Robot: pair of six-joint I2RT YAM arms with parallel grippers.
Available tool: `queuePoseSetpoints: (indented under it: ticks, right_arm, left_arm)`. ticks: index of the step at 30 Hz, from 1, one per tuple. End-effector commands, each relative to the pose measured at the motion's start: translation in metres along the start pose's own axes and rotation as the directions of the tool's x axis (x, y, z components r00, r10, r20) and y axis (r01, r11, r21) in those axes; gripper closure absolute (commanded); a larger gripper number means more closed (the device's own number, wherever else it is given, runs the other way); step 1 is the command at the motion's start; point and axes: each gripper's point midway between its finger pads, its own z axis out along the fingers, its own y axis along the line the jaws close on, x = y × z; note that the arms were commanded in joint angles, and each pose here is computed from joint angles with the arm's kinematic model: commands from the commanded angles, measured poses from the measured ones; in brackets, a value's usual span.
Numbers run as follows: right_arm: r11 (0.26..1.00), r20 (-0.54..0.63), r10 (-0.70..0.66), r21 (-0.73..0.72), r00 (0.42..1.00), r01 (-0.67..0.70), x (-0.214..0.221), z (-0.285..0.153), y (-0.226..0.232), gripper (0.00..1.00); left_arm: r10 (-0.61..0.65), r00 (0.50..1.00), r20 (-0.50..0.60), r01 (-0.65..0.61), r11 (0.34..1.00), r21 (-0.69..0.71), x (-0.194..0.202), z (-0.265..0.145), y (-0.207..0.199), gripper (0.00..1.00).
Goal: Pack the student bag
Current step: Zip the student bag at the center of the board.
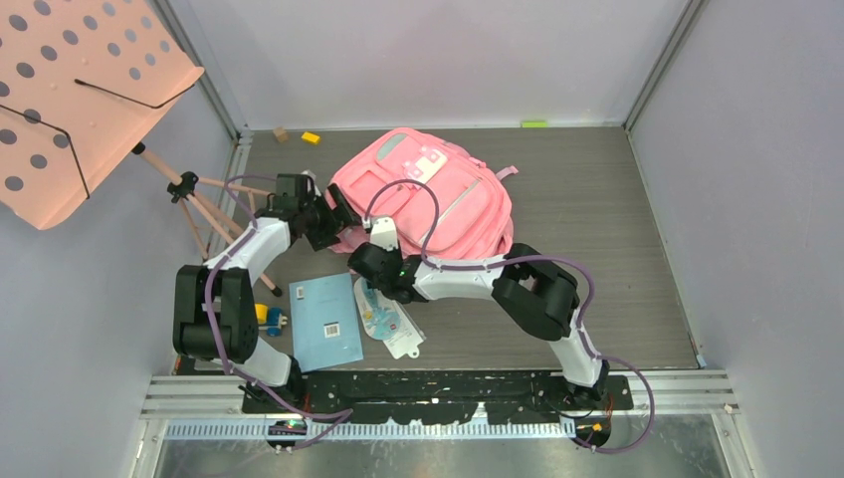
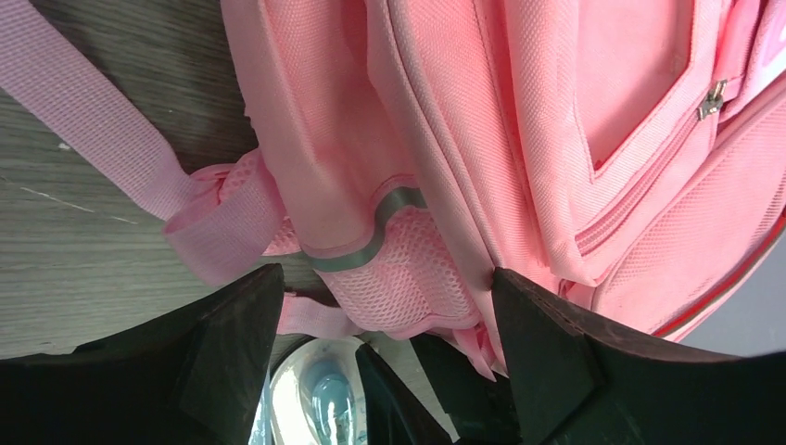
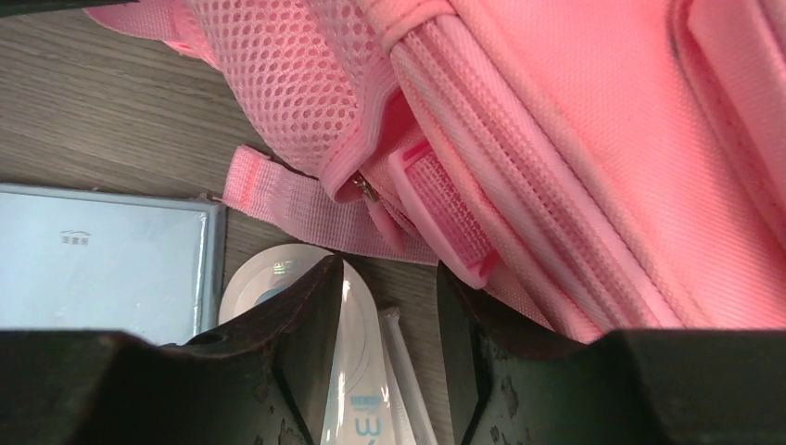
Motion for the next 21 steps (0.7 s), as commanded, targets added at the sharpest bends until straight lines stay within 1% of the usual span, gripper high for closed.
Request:
queuePoseSetpoints:
  ticks: [1,7,10,14,18,21]
  right_arm:
    - [0.999,0.14,0.025,0.025,0.99,-0.028,-0.036,0.005,0.007,0.54]
    - [0.999,0.189,0.021,0.034,0.982,-0.028,-0.041,0.017,0.006,0.55]
    - [0.999,0.223,0.036,0.025,0.974,-0.042,-0.049,0.021,0.007,0.56]
    - [0.998,0.226,0.033,0.048,0.973,-0.045,-0.049,0.03,0.0,0.57]
    - [0.997,0.238,0.024,0.07,0.971,-0.042,-0.049,0.035,-0.006,0.58]
    - [0.995,0.249,0.018,0.087,0.968,-0.04,-0.05,0.037,-0.01,0.59]
  left_arm:
    - [0.009,0.999,0.034,-0.007,0.998,-0.061,-0.015,-0.002,0.008,0.16]
    - [-0.015,1.0,0.0,0.015,0.998,-0.055,-0.009,0.007,0.01,0.23]
    - [-0.028,0.999,-0.019,0.027,0.998,-0.052,-0.005,0.012,0.012,0.29]
    - [-0.04,0.998,-0.043,0.038,0.998,-0.051,-0.002,0.017,0.014,0.32]
    - [-0.045,0.998,-0.049,0.042,0.998,-0.053,-0.001,0.019,0.015,0.41]
    - [-0.046,0.998,-0.05,0.043,0.997,-0.056,0.0,0.02,0.016,0.52]
